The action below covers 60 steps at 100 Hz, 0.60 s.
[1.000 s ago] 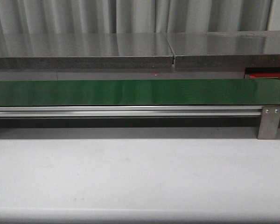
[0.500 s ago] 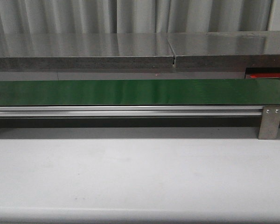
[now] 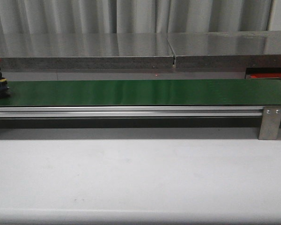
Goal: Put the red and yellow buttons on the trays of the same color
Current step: 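Lower the left gripper onto a yellow button and grasp it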
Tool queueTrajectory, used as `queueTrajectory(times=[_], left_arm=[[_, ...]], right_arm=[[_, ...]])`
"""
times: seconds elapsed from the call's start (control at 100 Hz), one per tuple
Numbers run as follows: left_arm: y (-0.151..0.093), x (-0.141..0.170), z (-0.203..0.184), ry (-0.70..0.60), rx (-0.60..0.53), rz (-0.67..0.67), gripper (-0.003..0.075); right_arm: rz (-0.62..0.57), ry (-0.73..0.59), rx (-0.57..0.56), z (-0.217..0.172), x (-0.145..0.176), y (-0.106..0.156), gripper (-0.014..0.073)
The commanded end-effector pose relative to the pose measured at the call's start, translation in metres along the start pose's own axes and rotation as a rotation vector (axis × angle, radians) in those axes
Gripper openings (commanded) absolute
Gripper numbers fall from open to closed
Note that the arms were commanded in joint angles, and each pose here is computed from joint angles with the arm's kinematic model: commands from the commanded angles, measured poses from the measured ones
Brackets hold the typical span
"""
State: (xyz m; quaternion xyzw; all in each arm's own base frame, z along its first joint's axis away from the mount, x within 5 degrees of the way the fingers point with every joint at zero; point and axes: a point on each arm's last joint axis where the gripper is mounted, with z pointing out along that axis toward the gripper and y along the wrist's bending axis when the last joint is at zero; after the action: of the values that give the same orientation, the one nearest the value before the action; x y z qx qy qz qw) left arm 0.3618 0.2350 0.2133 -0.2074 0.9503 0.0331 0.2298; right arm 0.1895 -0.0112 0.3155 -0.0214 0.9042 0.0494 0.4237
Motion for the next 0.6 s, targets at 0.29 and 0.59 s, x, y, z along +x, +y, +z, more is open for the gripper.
queueTrajectory(times=[0.29,0.59], left_arm=[[0.006,-0.011,0.016,-0.083,-0.022,-0.01,0.0661],[0.011,-0.012,0.022,-0.102,-0.031,-0.023,0.0387]], right_arm=[[-0.008,-0.09,0.018,-0.01,-0.012,0.0,-0.0066],[-0.008,-0.088,0.016,-0.01,-0.012,0.0,-0.0066]])
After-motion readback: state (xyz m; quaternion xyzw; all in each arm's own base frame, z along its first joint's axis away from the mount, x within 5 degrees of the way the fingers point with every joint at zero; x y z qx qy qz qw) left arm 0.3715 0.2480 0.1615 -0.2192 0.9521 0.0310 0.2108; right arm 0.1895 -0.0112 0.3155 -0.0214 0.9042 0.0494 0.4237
